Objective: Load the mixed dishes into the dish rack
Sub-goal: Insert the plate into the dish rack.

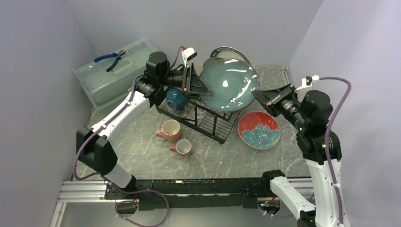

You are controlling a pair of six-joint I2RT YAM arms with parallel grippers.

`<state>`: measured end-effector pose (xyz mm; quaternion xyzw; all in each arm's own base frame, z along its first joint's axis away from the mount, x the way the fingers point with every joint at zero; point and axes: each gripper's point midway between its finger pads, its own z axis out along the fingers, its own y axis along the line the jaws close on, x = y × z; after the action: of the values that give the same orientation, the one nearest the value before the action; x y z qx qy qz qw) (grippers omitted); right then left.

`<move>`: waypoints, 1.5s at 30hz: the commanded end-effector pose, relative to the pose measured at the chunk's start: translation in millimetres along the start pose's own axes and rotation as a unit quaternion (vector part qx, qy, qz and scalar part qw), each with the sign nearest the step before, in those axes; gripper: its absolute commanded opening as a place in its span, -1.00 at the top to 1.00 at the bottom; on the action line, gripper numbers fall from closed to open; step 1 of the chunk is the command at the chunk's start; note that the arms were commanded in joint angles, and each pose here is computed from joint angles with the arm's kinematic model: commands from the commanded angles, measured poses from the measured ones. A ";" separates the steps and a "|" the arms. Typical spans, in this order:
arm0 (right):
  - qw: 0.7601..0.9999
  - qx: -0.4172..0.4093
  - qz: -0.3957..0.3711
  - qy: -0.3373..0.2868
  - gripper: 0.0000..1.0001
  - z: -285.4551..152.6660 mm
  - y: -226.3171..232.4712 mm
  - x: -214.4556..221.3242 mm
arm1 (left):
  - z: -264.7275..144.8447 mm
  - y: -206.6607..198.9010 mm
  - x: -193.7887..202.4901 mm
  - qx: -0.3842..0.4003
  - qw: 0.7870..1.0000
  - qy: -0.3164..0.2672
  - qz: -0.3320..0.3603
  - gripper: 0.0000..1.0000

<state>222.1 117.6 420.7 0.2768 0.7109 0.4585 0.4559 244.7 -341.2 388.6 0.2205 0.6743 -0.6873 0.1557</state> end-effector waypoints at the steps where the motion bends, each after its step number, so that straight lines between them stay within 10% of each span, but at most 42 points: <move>1: 0.990 -0.136 -0.026 -0.023 1.00 -12.9 67.9 -15.0 | -3.5 -14.4 -0.2 0.025 1.000 0.008 0.008 -0.36; 12: 0.991 -0.119 -0.058 -0.024 1.00 -10.4 51.9 -10.9 | -3.6 -3.2 2.4 0.005 1.000 0.009 -0.012 1.00; 22: 0.989 -0.117 -0.092 -0.025 0.99 -7.2 46.7 -10.0 | -2.6 2.7 2.0 -0.003 1.000 0.009 -0.010 1.00; 32: 0.981 -0.097 -0.165 0.016 -0.07 5.4 34.0 -0.7 | -10.6 -2.0 12.2 -0.023 1.000 0.017 0.012 1.00; 45: 0.979 -0.073 -0.182 0.054 -0.14 32.2 9.6 8.1 | -20.2 -19.4 26.2 -0.018 0.999 0.023 0.043 1.00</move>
<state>243.7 136.9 400.0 0.1216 0.7616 0.4196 0.4787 251.6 -329.9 340.3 0.1693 0.7422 -0.6365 0.1239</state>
